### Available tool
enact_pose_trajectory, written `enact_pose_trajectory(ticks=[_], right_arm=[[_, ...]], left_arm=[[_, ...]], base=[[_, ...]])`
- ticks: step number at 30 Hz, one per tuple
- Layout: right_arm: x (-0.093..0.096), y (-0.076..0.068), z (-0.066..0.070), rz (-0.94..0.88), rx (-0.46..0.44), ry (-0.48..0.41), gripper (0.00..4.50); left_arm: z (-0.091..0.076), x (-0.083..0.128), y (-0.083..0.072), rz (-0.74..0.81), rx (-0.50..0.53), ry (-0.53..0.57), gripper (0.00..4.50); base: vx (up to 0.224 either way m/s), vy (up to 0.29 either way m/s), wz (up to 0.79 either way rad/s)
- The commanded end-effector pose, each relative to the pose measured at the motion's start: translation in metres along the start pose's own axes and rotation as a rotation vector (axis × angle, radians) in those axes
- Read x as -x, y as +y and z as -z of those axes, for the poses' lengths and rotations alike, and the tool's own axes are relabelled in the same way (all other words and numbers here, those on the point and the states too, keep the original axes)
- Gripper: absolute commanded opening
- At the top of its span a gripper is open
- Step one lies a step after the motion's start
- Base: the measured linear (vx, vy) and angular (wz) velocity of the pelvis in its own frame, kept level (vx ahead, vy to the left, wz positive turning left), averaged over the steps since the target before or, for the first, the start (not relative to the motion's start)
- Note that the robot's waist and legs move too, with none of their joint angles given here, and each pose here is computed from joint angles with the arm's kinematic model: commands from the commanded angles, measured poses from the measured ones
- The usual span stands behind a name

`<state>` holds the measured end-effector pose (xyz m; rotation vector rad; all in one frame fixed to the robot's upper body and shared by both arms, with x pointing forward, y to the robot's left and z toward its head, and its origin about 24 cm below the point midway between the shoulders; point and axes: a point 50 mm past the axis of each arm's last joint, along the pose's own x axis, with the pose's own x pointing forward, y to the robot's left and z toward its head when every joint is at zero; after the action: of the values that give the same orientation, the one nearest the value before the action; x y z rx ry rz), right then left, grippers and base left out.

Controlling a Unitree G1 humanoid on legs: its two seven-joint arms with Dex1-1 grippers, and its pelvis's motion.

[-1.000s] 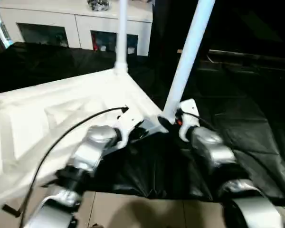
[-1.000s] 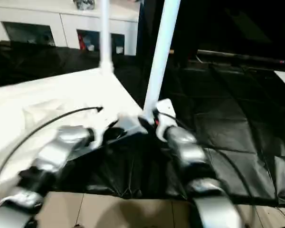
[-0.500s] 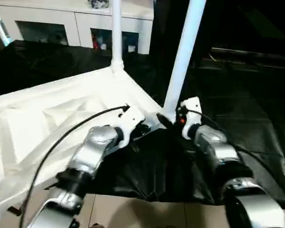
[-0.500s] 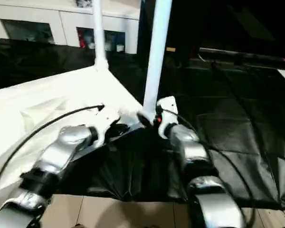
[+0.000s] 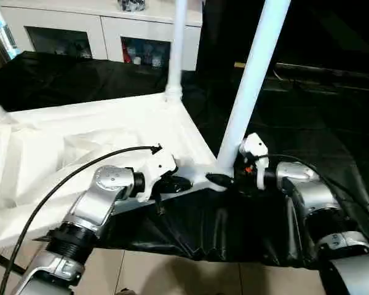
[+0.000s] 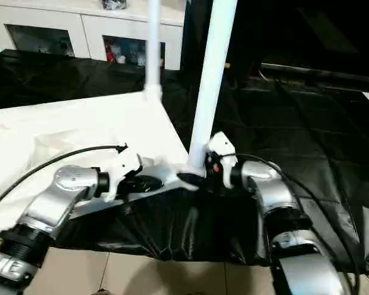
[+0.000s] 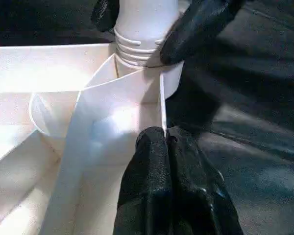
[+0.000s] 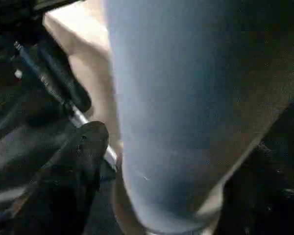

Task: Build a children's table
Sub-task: Rotate leg to tighten

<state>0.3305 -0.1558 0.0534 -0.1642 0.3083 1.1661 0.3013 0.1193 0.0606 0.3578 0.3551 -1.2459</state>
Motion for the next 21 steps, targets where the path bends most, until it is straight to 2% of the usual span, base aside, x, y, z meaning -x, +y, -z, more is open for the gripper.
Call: enact_pose_trajectory(ticks=[1, 3, 4, 7, 9, 14, 21], right_arm=[[0.001, 0.002, -0.003, -0.046, 0.030, 0.020, 3.39], [0.000, 0.004, -0.002, -0.071, 0.041, 0.037, 3.28], [0.000, 0.005, -0.002, -0.073, 0.042, 0.039, 3.03], [-0.001, 0.007, 0.000, -0.095, 0.046, 0.048, 2.92], [-0.002, 0.009, 0.001, -0.109, 0.042, 0.052, 2.68], [-0.005, 0.013, 0.007, -0.126, 0.022, 0.054, 2.63], [-0.032, 0.010, 0.017, 0.205, -0.148, -0.056, 2.62]], left_arm=[[-0.013, -0.001, -0.004, 0.052, -0.060, -0.050, 0.00], [-0.012, 0.002, -0.003, 0.050, -0.061, -0.044, 0.00], [-0.012, 0.002, -0.003, 0.049, -0.061, -0.043, 0.00], [-0.012, 0.004, -0.002, 0.040, -0.060, -0.041, 0.00], [-0.011, 0.005, -0.001, 0.036, -0.056, -0.041, 0.00], [-0.011, 0.003, -0.001, 0.019, -0.044, -0.046, 0.00], [-0.024, -0.016, 0.013, -0.167, 0.008, -0.067, 0.00]], base=[[0.000, 0.000, 0.00], [0.000, 0.000, 0.00], [0.000, 0.000, 0.00], [0.000, 0.000, 0.00], [0.000, 0.000, 0.00], [0.000, 0.000, 0.00], [0.000, 0.000, 0.00]])
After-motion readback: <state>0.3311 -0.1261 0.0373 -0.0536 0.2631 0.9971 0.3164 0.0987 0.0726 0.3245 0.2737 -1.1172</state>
